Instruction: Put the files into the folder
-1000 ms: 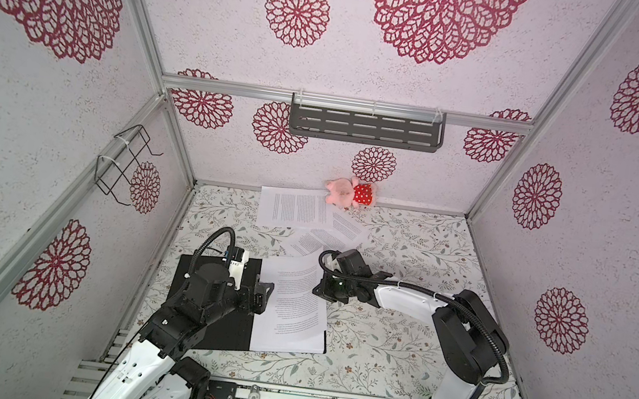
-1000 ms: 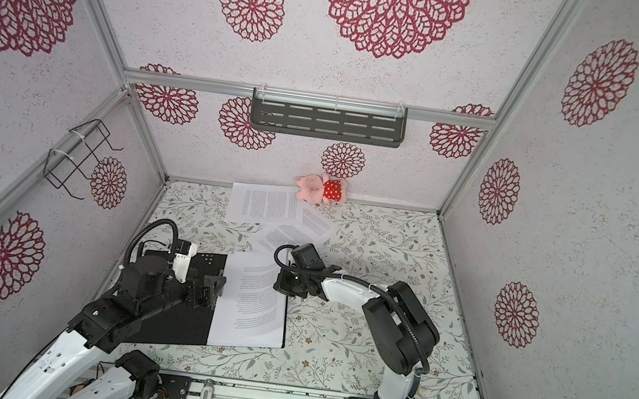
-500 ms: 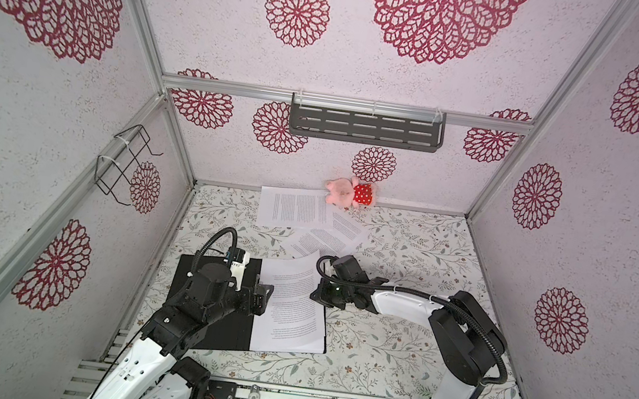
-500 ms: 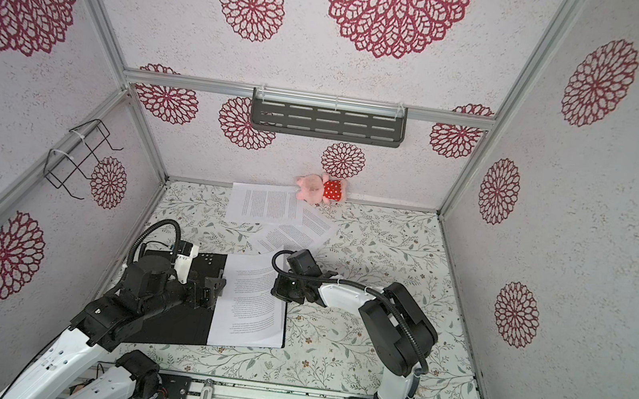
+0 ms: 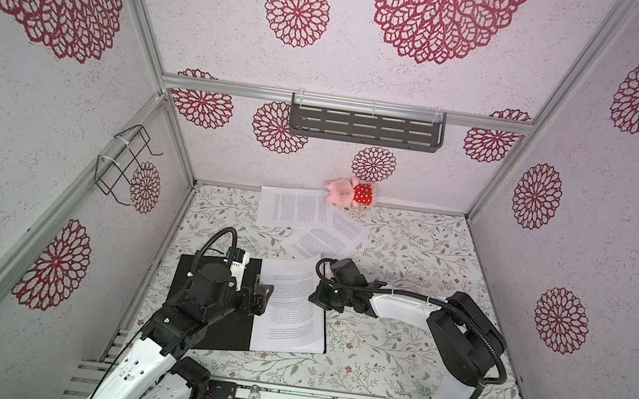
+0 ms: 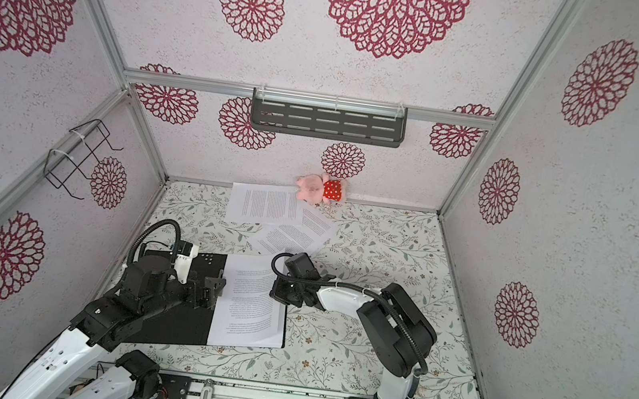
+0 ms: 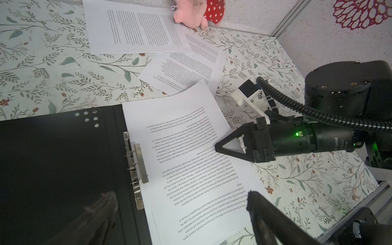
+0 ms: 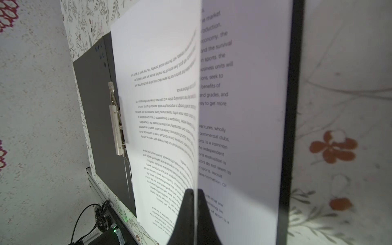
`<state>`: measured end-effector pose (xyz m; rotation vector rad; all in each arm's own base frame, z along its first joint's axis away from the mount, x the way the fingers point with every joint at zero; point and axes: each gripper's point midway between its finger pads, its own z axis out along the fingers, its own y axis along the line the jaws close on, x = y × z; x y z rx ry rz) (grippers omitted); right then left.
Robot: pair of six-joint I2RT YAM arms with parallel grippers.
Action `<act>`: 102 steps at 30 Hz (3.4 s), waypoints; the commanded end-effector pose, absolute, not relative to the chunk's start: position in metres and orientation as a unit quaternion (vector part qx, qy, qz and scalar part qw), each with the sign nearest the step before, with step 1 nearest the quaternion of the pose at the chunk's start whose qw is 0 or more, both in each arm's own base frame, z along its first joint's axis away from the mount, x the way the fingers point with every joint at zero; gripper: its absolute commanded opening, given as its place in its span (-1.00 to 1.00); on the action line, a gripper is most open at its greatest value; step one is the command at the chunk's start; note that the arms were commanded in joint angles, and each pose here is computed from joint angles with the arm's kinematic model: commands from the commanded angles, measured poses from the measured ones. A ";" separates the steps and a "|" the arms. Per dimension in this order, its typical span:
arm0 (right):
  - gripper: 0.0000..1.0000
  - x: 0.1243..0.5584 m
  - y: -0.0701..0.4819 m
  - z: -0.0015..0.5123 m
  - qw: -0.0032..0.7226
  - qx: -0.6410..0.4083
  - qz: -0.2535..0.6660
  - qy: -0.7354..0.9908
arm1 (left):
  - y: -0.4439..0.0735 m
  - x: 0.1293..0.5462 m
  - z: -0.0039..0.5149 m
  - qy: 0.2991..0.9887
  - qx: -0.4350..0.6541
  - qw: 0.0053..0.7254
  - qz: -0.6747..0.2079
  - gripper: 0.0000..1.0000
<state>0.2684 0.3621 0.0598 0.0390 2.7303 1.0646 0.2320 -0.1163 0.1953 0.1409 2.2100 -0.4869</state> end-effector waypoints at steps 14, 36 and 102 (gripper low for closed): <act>-1.00 0.266 0.371 0.072 0.117 0.021 0.373 0.920 | -0.114 0.234 0.201 0.879 0.062 0.433 -0.187 0.98; -1.00 0.262 0.376 0.072 0.117 0.023 0.373 0.920 | -0.114 0.233 0.202 0.878 0.064 0.435 -0.187 0.97; 0.95 0.352 0.216 0.127 0.238 0.040 0.257 0.936 | -0.138 0.247 0.193 0.888 0.037 0.391 -0.241 0.98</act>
